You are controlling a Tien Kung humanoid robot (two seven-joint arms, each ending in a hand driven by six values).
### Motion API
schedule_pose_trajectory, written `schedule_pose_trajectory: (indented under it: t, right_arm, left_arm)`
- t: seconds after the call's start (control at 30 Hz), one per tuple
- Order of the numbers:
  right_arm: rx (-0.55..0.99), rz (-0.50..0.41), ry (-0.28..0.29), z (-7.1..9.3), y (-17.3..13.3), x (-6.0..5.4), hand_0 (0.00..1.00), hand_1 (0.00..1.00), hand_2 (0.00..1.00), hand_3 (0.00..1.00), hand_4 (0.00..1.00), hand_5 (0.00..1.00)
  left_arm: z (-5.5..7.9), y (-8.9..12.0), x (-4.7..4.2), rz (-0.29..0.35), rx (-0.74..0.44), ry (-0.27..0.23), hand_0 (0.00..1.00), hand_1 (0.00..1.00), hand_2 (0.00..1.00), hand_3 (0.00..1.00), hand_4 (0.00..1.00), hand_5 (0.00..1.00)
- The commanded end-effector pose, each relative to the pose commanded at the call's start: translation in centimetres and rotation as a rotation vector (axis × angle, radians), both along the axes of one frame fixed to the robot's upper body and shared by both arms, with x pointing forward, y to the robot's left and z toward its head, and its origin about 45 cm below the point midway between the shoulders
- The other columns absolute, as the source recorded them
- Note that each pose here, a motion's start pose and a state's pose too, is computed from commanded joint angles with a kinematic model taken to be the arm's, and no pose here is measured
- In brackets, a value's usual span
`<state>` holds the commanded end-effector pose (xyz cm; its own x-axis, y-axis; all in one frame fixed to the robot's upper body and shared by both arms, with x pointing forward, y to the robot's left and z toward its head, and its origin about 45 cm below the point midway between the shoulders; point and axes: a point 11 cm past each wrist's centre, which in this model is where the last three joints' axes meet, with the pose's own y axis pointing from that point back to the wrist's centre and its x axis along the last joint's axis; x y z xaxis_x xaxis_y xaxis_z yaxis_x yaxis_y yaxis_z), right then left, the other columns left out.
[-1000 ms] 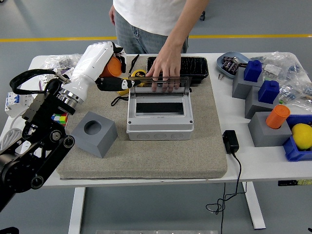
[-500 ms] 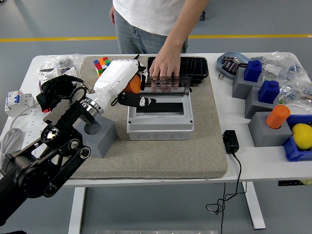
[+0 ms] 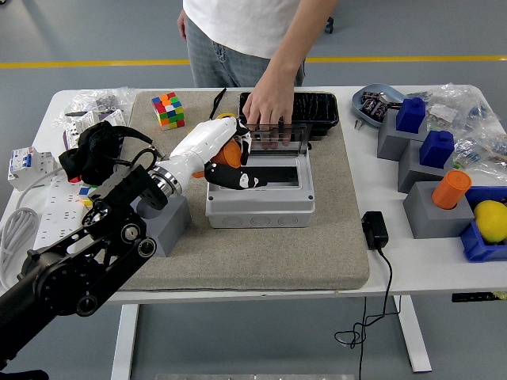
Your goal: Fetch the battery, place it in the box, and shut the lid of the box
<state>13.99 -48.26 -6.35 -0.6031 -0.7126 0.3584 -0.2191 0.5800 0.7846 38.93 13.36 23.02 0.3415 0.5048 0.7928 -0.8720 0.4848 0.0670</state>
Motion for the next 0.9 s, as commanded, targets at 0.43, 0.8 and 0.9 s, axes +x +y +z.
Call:
schedule_pose_trajectory:
  t: [0.43,0.8,0.9]
  right_arm:
    - [-0.001,0.002,-0.01,0.3,-0.3,0.5,0.829,0.789,0.761,0.802,0.998,0.998]
    - [-0.005,0.007,-0.014,0.4,-0.4,0.8,0.83,0.79,0.761,0.802,0.998,0.998]
    - [-0.006,0.009,-0.014,0.5,-0.4,0.9,0.83,0.79,0.761,0.802,0.998,0.998]
  left_arm:
    - [-1.1,-2.2,0.14,-0.039,-0.061,0.063,0.009,0.002,0.002,0.002,0.987,0.288]
    - [-1.6,-3.9,0.47,-0.066,-0.102,0.089,0.009,0.002,0.002,0.002,0.983,0.32]
    - [-2.1,-4.2,0.77,-0.072,-0.101,0.097,0.009,0.002,0.002,0.002,0.983,0.32]
